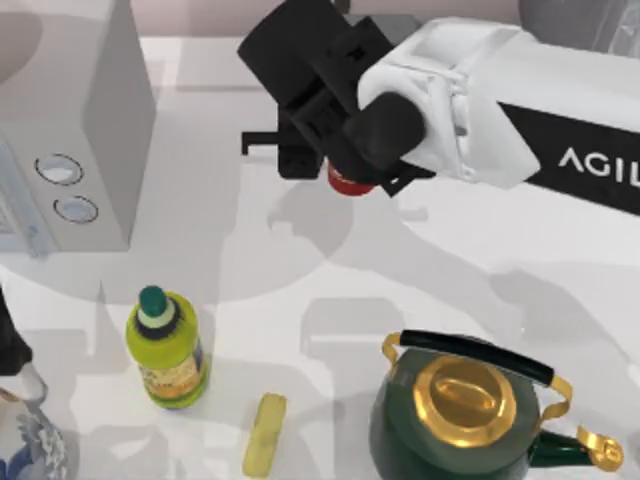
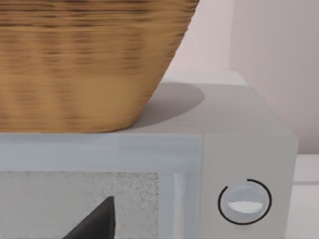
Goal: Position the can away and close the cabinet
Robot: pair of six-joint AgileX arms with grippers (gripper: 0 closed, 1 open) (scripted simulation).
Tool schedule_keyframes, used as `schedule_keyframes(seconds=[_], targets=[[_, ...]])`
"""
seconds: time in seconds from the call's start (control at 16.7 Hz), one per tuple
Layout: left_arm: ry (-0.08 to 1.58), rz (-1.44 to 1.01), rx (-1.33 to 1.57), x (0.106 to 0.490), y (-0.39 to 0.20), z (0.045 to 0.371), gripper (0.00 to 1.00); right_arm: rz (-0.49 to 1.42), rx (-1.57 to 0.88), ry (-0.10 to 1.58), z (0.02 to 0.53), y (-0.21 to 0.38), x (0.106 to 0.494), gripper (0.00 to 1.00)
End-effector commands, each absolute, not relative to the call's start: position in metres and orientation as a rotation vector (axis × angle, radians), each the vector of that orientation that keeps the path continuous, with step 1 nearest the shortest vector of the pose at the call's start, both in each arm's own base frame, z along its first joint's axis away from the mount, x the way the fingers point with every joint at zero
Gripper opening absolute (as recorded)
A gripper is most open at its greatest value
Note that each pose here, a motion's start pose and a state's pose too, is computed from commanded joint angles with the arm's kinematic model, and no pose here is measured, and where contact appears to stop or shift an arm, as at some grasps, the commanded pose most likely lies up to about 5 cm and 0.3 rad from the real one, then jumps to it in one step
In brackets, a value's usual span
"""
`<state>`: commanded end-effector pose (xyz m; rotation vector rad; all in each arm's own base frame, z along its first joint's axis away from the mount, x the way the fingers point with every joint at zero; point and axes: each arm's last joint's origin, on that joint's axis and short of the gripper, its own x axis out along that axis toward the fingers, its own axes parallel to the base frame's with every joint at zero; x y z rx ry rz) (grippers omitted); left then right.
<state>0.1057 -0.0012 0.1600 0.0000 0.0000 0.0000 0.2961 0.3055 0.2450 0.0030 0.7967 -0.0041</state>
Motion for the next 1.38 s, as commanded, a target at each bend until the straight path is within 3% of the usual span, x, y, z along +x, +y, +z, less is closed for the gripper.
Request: schedule_keyframes(seconds=[0.24, 0.48, 0.84, 1.14, 1.38], targets=[[0.000, 0.000, 0.000, 0.106, -0.001, 0.160, 1.00, -0.009, -0.005, 0.792, 0.250, 0.288, 0.297, 0.00], [0.000, 0.000, 0.000, 0.106, -0.001, 0.160, 1.00, -0.016, 0.021, 0.753, 0.271, 0.227, 0.289, 0.00], [0.000, 0.000, 0.000, 0.106, -0.001, 0.160, 1.00, 0.012, 0.158, 0.512, 0.304, 0.097, 0.218, 0.00], [0.000, 0.000, 0.000, 0.106, -0.001, 0.160, 1.00, 0.017, 0.168, 0.240, 0.260, 0.027, 0.139, 0.00], [0.000, 0.000, 0.000, 0.106, -0.001, 0.160, 1.00, 0.008, 0.089, 0.086, 0.201, 0.007, 0.110, 0.00]])
